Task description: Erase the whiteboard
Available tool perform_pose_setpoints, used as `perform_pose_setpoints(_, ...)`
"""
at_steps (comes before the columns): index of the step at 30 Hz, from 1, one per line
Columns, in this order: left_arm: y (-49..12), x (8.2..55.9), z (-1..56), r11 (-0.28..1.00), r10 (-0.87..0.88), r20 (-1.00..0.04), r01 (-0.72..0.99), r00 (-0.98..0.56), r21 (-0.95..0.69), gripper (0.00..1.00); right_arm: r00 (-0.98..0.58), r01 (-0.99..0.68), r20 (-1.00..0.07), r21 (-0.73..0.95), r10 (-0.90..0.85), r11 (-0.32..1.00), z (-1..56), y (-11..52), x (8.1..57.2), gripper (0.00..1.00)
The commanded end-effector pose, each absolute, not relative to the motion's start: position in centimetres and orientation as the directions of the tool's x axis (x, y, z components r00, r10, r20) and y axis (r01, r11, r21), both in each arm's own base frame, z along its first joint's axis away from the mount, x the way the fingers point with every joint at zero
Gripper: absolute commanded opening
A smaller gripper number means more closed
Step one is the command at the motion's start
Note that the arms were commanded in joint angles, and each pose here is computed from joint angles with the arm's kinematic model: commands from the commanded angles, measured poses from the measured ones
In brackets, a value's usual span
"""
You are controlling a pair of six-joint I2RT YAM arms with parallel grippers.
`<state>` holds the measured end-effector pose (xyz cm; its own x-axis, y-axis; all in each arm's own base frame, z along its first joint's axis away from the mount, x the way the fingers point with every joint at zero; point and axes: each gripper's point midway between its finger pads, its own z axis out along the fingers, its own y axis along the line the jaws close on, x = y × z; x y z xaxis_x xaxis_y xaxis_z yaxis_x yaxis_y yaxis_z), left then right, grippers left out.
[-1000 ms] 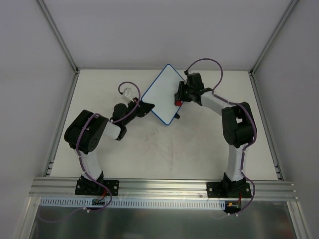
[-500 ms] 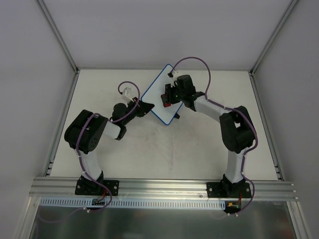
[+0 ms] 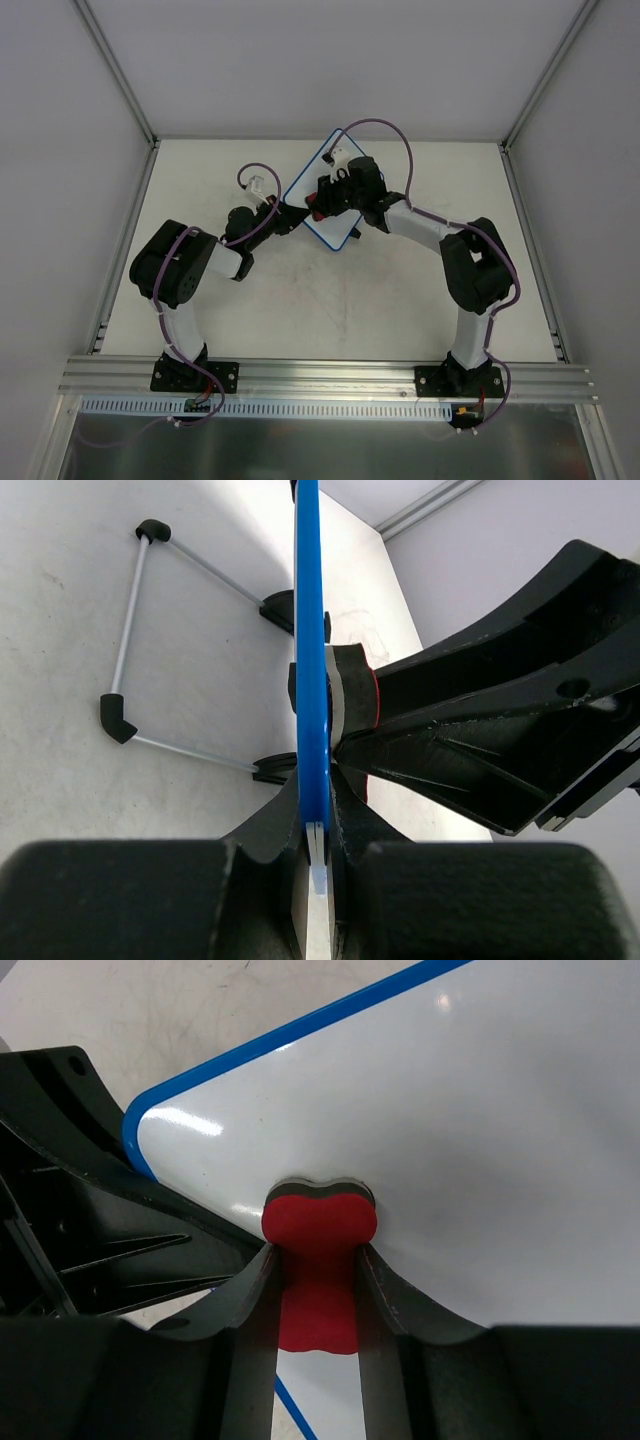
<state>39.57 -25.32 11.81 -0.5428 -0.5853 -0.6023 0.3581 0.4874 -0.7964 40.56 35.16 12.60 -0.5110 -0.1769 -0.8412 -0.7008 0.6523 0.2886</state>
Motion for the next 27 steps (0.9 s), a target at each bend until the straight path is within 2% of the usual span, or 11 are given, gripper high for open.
perform_pose_setpoints(1,-27.4,37.8,22.4,0.302,-0.633,-0.692,0.712,-0.347,-0.633,0.00,-0.575,-0.695,-0.782,0.313,-0.239,0.648,9.1,35.0,37.7,0.00)
perform_pose_setpoints(6,-27.3,37.8,22.3,0.307,-0.632,-0.694,0.711,-0.345,-0.633,0.00,-0.680,-0.588,-0.710,0.378,-0.184,0.715,6.3,32.4,38.9,0.00)
perform_pose_setpoints(13,-27.2,37.7,22.3,0.312,-0.632,-0.697,0.712,-0.339,-0.629,0.00,-0.734,-0.435,-0.661,0.282,-0.156,0.855,3.9,28.3,39.9,0.00)
perform_pose_setpoints(21,-27.2,37.8,22.3,0.312,-0.632,-0.697,0.712,-0.339,-0.629,0.00,-0.801,-0.314,-0.579,0.183,-0.156,0.932,1.2,24.9,39.8,0.00)
perform_pose_setpoints(27,-27.3,37.8,22.1,0.312,-0.631,-0.696,0.708,-0.343,-0.633,0.00,-0.774,-0.299,-0.620,0.179,-0.128,0.937,3.5,24.4,40.7,0.00)
